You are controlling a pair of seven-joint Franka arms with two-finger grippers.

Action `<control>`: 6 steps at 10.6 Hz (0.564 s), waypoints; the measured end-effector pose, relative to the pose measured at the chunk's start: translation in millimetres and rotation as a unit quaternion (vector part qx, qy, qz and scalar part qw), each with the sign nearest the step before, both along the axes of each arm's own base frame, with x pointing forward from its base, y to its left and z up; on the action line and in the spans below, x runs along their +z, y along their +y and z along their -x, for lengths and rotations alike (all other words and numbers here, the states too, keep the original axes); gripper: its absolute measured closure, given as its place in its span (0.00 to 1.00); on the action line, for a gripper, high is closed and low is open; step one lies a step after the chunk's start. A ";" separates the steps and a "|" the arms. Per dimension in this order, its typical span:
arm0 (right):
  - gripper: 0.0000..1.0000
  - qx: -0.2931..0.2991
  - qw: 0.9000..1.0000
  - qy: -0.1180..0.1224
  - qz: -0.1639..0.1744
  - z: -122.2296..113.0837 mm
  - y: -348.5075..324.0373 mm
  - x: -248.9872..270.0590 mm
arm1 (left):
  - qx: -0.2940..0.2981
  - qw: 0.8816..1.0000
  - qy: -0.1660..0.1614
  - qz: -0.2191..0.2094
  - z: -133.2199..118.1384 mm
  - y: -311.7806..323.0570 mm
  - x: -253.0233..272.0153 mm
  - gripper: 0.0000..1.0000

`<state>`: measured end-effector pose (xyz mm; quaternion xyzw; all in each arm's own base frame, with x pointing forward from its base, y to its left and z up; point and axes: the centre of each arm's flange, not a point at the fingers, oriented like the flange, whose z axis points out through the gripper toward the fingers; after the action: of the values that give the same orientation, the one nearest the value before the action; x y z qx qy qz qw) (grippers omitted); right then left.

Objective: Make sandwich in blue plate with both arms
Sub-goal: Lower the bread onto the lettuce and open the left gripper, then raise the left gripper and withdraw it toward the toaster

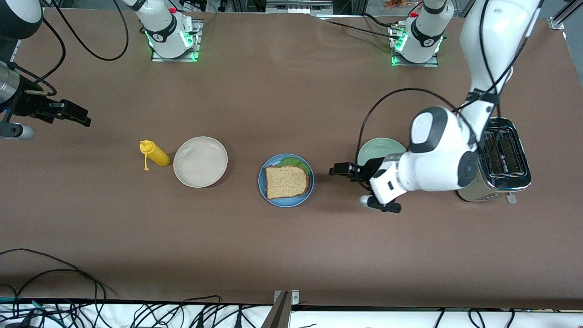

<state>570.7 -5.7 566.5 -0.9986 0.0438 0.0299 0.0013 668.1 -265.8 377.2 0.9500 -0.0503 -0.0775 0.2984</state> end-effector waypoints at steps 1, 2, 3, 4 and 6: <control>0.00 0.000 1.000 0.000 0.000 0.0 0.4 0.1 | -0.007 0.999 -0.017 -0.030 1.8 11.6 21.8 0.00; 0.00 0.001 1.000 0.000 0.000 0.0 0.6 0.4 | -0.017 0.997 -0.028 -0.067 6.6 22.6 42.8 0.00; 0.00 0.001 1.000 -0.001 0.000 -0.1 0.9 0.6 | -0.026 0.994 -0.036 -0.104 12.1 36.9 63.7 0.00; 0.00 0.001 1.000 -0.001 0.000 -0.1 1.2 0.7 | -0.031 0.990 -0.036 -0.136 17.4 55.2 81.9 0.00; 0.00 0.002 1.000 -0.001 0.000 -0.3 1.9 1.1 | -0.042 0.975 -0.046 -0.212 28.7 92.2 116.4 0.00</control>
<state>571.0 -3.8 567.6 -0.9987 0.0421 0.0287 0.0013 639.4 -173.6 493.6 0.9911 -0.0864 -0.0556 0.0841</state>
